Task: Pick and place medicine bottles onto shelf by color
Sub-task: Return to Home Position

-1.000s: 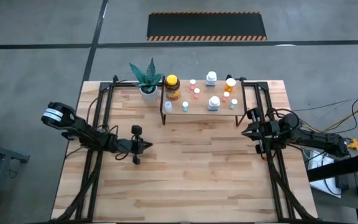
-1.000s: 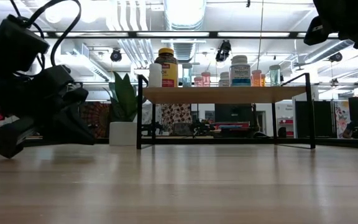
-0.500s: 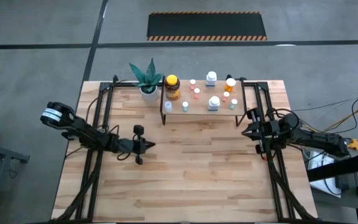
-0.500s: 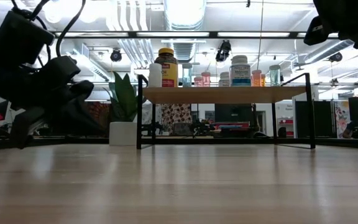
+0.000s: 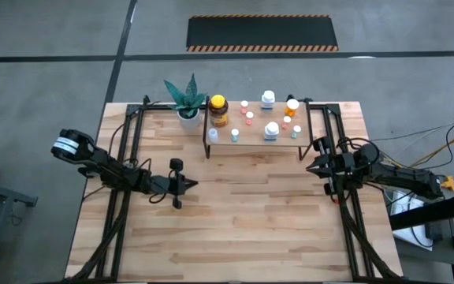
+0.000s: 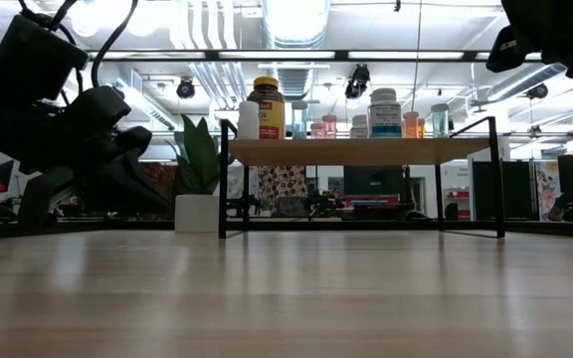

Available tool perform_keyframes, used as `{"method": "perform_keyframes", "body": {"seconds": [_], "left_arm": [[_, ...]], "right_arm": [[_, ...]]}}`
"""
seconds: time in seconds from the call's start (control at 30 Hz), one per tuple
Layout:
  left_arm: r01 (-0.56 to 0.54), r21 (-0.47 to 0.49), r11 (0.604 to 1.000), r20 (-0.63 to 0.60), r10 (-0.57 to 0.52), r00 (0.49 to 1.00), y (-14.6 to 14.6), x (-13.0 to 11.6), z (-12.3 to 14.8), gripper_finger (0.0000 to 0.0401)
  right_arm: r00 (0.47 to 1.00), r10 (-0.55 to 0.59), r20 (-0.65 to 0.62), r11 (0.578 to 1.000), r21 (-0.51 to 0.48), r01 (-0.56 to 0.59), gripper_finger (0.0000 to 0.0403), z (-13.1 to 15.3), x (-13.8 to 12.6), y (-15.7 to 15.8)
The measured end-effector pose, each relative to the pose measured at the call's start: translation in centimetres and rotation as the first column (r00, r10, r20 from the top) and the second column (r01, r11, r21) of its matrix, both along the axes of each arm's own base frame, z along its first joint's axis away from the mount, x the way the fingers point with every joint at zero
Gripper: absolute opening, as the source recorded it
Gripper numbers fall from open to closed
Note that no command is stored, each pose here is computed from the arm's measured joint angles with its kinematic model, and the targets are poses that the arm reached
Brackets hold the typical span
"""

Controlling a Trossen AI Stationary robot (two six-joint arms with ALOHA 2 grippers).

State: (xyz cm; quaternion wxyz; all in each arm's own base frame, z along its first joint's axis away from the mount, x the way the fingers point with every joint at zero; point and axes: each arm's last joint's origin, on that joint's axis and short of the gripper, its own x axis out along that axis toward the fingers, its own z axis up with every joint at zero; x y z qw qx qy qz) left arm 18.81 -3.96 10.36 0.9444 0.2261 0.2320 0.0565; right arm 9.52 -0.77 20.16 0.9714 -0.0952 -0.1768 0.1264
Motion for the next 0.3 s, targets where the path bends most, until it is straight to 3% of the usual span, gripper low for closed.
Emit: {"method": "perform_keyframes", "body": {"seconds": [0.3], "left_arm": [[0.002,-0.002,1.000,0.002,-0.002,1.000,-0.01,0.01,0.02,0.0002]], "right_arm": [[1.000,0.000,0.000,1.000,0.000,0.000,0.0009,0.00,0.00,0.00]]}}
